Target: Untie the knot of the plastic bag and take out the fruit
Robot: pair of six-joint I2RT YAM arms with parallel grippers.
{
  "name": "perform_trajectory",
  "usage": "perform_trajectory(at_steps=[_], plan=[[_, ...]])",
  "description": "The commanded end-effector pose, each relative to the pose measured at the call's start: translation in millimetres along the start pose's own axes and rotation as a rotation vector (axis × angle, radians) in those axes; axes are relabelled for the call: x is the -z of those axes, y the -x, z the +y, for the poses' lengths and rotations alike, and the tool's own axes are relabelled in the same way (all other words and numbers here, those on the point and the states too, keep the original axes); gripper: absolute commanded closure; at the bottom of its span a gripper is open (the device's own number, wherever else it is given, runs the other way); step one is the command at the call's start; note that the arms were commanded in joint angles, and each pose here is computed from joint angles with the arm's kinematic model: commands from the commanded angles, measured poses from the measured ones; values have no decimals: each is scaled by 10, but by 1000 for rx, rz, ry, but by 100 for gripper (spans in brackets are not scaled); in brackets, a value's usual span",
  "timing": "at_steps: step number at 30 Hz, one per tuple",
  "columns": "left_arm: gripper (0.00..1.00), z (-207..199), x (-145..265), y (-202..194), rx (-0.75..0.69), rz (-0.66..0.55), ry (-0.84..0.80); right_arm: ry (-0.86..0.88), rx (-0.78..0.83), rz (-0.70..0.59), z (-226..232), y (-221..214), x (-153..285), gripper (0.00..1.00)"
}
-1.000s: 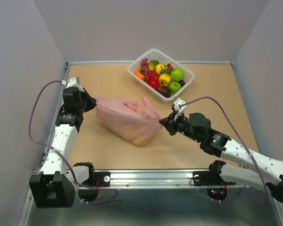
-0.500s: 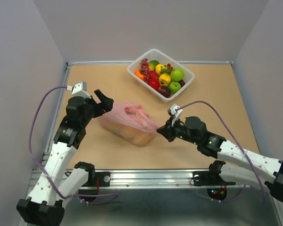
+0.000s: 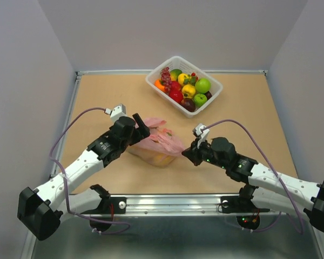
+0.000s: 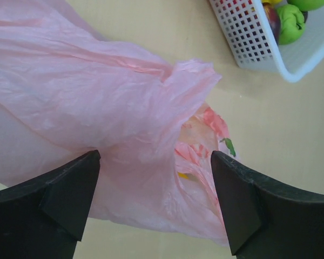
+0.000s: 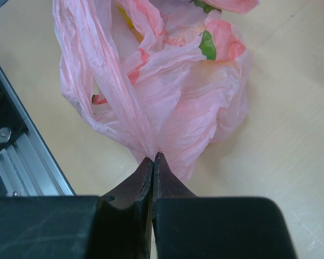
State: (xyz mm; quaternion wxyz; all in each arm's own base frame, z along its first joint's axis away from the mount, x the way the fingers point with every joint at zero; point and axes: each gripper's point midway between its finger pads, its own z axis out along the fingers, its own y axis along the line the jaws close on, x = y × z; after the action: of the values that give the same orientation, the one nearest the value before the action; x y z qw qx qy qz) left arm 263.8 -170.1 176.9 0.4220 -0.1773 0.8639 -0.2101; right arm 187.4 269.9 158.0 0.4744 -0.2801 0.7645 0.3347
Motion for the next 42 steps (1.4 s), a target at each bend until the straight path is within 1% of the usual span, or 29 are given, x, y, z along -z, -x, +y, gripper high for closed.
perform_trajectory(at_steps=[1,4,5,7,8,9,10,14,17,18,19,20,21,22,23,24,25,26,27,28,29,30,31,32,33,34,36,37,42], plan=[[19,174,-76,85,94,-108,77,-21,-12,-32,-48,-50,40,99],[33,374,-109,-40,127,-114,115,-38,-42,-42,-75,-85,77,99],[42,432,-109,-78,135,-114,123,-71,-55,-59,-139,-94,111,99],[53,562,-110,-164,159,-121,133,-91,-90,-73,-170,-122,144,99],[63,598,-116,-194,162,-120,135,-103,-100,-80,-197,-154,170,99],[69,612,-126,-211,167,-121,129,-105,-117,-84,-198,-163,178,99],[81,683,-144,-278,167,-112,140,-111,-125,-89,-212,-169,188,100],[100,761,-164,-324,188,-109,138,-131,-175,-106,-253,-228,212,99],[100,735,-95,-129,216,-157,94,-144,-232,-126,-279,-280,242,100],[100,803,-75,35,207,-196,105,-143,-249,-126,-280,-304,248,99],[100,673,11,226,215,-227,44,-133,-252,-130,-262,-308,259,99],[100,666,52,383,219,-256,32,-117,-253,-114,-239,-368,258,99],[100,653,100,532,171,-282,18,-99,-249,-107,-211,-388,259,99],[100,544,203,833,177,-330,-37,-76,-243,-93,-172,-423,255,99],[100,493,207,948,142,-337,-51,-39,-229,-69,-107,-458,244,99],[100,427,220,1047,53,-339,-70,-1,-209,-46,-43,-486,238,99],[100,191,234,1200,-16,-323,-139,19,-203,-28,-6,-505,232,98],[100,118,222,1248,-65,-306,-148,57,-197,1,73,-512,219,95],[100,39,216,1266,-109,-278,-165,75,-187,7,109,-484,216,92],[100,-44,203,1305,-191,-241,-174,85,-183,25,131,-486,216,83],[100,-50,197,1311,-219,-227,-170,109,-175,21,195,-372,211,77],[100,-50,201,1308,-248,-219,-168,108,-168,43,190,-429,212,68],[100,-33,217,1295,-285,-220,-168,103,-148,43,203,-316,220,47],[100,-17,232,1286,-297,-226,-168,93,-127,41,194,-243,223,39],[100,-5,256,1296,-303,-244,-168,92,-111,-7,228,28,235,31],[100,55,275,1228,-305,-248,-166,49,-101,24,170,37,267,22],[100,86,295,1156,-304,-254,-182,13,-72,11,143,245,306,17],[100,109,307,1077,-305,-253,-201,-1,-45,-8,167,507,359,14],[100,235,304,850,-276,-237,-215,-84,16,-45,159,1214,407,12]])
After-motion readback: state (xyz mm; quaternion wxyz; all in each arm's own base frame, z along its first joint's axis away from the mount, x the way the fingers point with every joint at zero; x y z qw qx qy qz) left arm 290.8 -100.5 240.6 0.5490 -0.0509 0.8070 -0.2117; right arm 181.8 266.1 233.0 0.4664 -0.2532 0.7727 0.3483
